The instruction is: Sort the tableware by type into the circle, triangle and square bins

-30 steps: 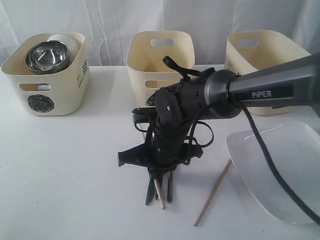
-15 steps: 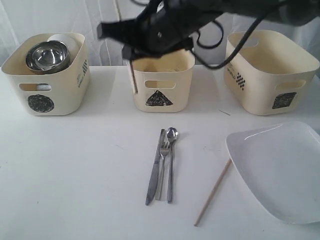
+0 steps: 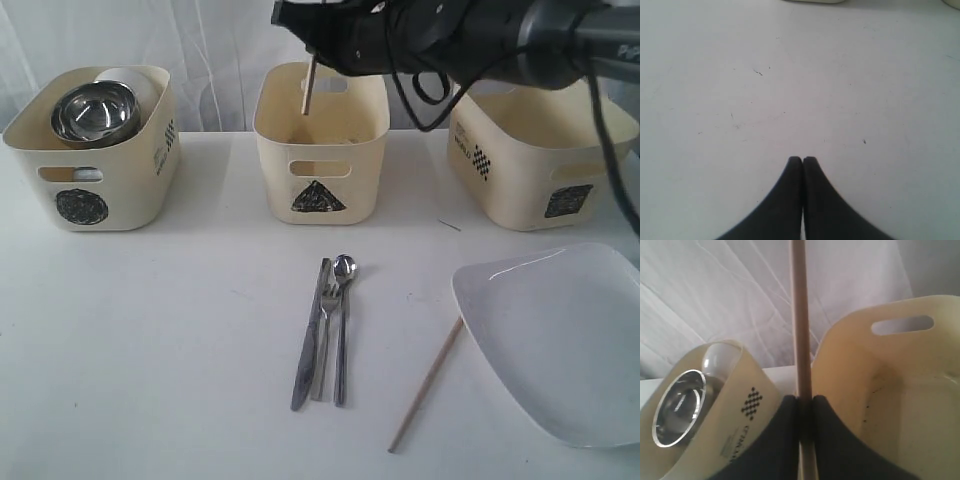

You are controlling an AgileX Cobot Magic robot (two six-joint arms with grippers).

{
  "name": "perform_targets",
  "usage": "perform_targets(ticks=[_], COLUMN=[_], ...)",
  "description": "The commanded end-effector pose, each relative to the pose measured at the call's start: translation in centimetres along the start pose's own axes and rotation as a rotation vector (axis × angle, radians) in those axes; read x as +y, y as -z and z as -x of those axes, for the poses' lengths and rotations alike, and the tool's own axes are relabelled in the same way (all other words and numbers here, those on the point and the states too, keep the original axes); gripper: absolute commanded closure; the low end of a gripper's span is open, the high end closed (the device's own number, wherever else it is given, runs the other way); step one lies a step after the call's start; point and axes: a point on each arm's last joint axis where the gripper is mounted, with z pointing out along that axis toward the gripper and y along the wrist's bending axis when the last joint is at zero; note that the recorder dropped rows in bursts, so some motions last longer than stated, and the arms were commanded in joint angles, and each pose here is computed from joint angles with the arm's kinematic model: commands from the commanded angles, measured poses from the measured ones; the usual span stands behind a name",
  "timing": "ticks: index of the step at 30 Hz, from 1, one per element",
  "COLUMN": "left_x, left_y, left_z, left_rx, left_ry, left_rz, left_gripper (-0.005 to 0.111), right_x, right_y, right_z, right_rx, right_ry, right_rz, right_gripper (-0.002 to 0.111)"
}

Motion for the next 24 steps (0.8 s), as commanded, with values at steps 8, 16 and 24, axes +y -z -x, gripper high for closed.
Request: perform_targets(ticks=[8,16,24], left_x=[0.0,0.0,0.0], left_y=[-0.1,-0.1,-0.1], left_z=[-0.1,-0.1,-0.1], left_rx=[0.000,0.000,0.000], left_ry=[0.003,0.003,0.003], left_rz=[-0.003,-0.003,-0.003], left_gripper=[0.107,0.107,0.107], right_x=[-3.0,-2.9,-1.7], right_y=[-4.1,-4.2,-4.3], right_z=[-3.7,-4.0,-4.5], right_rx=[-0.026,-0.015,-0.007], right_ry=[0.165,0.220,0.229], right_rz=[-0.085,-0.080,-0.058], right_gripper=[0.108,0.108,0.108])
